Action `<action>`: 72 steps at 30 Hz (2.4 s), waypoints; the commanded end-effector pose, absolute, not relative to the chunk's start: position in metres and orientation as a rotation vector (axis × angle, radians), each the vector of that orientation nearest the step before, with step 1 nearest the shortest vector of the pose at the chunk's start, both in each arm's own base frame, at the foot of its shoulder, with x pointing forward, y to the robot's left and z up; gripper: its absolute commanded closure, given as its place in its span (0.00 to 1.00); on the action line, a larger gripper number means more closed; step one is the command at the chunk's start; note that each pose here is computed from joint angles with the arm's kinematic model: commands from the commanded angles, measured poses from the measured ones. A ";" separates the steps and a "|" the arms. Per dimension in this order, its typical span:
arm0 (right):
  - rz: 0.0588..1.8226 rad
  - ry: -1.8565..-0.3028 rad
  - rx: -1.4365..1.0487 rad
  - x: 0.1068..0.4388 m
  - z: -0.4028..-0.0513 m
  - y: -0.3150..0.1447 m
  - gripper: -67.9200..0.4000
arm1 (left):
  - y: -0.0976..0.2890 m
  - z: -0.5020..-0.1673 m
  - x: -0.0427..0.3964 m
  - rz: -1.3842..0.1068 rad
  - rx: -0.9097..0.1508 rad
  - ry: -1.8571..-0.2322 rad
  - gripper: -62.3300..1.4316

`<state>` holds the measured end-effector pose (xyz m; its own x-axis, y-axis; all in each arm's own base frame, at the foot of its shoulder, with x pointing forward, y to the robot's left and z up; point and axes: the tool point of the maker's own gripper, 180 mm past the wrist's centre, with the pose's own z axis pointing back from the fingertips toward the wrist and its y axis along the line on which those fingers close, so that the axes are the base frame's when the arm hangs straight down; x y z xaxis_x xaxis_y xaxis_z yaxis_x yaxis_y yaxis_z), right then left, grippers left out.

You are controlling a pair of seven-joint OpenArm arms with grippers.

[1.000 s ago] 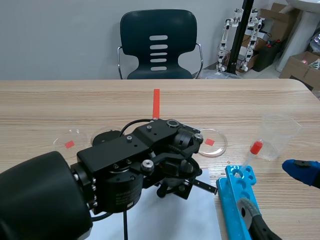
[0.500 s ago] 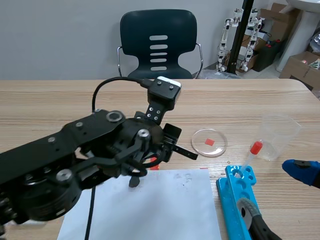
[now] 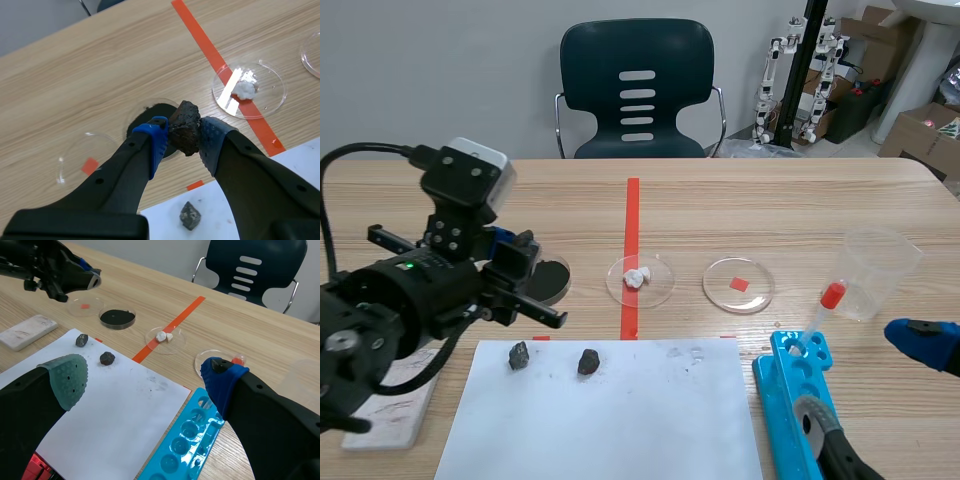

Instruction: Pick up the right mineral with the left hand

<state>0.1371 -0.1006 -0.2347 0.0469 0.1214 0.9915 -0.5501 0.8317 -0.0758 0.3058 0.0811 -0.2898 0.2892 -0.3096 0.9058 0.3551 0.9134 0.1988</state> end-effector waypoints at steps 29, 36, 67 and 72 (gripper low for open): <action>0.531 -1.478 0.359 0.142 -0.227 -0.103 0.30 | 0.123 -0.230 0.203 -0.576 -0.132 -1.435 0.75; 0.531 -1.478 0.359 0.142 -0.227 -0.103 0.30 | 0.118 -0.230 0.195 -0.607 -0.145 -1.450 0.75; 0.531 -1.478 0.359 0.142 -0.227 -0.103 0.30 | 0.118 -0.230 0.195 -0.607 -0.145 -1.447 0.75; 0.531 -1.478 0.359 0.142 -0.227 -0.103 0.30 | 0.118 -0.230 0.195 -0.607 -0.145 -1.447 0.75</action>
<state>0.1370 -0.1006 -0.2347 0.0468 0.1217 0.9915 -0.5503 0.8315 -0.0761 0.1927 0.1220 -0.2384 0.0317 -0.3219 0.9462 0.4720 0.8393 0.2697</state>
